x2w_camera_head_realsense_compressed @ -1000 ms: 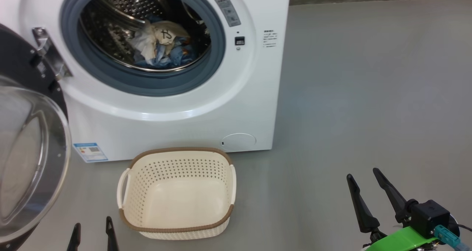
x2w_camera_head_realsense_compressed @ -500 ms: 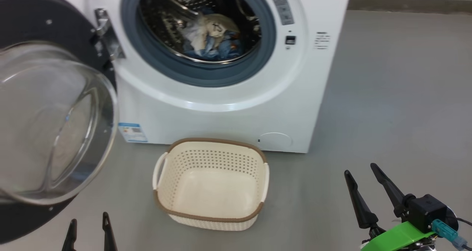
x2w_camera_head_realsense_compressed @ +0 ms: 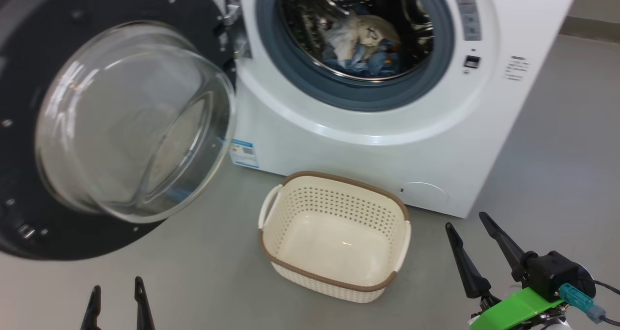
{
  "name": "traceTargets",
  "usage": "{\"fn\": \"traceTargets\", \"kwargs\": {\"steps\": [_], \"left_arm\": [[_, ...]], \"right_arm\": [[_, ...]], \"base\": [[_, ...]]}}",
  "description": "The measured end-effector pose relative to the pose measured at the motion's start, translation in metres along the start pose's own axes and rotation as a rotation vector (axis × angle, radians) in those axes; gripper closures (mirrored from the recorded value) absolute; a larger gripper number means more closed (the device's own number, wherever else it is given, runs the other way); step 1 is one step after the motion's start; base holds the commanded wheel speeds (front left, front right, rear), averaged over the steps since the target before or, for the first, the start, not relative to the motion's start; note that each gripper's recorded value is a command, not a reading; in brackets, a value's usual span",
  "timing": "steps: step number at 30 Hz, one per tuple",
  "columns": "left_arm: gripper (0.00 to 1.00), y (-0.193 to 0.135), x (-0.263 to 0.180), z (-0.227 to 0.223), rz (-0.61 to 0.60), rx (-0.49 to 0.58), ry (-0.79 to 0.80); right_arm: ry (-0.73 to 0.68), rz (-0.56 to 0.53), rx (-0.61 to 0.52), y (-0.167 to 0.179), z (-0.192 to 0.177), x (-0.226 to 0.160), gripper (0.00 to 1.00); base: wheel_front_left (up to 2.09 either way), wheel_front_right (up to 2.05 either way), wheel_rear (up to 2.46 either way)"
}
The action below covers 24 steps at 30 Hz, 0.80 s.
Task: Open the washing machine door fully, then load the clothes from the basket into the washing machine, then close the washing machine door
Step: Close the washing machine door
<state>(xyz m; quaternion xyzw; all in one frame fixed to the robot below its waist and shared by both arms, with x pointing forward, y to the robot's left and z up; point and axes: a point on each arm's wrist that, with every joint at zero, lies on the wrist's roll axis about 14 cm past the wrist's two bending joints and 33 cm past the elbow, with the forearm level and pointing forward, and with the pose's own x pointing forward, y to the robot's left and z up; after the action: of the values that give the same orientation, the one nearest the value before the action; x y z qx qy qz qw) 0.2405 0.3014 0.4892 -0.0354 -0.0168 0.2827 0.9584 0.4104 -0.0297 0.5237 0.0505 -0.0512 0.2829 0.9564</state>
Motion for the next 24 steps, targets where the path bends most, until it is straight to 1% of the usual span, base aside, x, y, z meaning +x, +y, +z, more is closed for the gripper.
{"fn": "traceTargets", "kwargs": {"steps": [6,14,17,24], "left_arm": [[0.0,0.025,-0.012,0.003,0.077,0.001,-0.007],[0.0,0.053,-0.026,0.006,0.173,0.005,-0.015],[0.0,0.058,-0.027,0.008,0.197,0.002,-0.019],[0.0,0.064,-0.028,0.011,0.236,-0.001,-0.02]], "right_arm": [[-0.009,0.093,0.005,0.027,0.001,0.021,0.0],[-0.002,0.197,0.013,0.06,-0.004,0.038,0.0],[-0.009,0.229,0.013,0.068,-0.003,0.046,0.0],[-0.003,0.268,0.01,0.075,-0.007,0.056,0.0]], "base": [[0.0,0.0,0.0],[0.0,0.0,0.0],[0.0,0.0,0.0],[0.0,0.0,0.0]]}}
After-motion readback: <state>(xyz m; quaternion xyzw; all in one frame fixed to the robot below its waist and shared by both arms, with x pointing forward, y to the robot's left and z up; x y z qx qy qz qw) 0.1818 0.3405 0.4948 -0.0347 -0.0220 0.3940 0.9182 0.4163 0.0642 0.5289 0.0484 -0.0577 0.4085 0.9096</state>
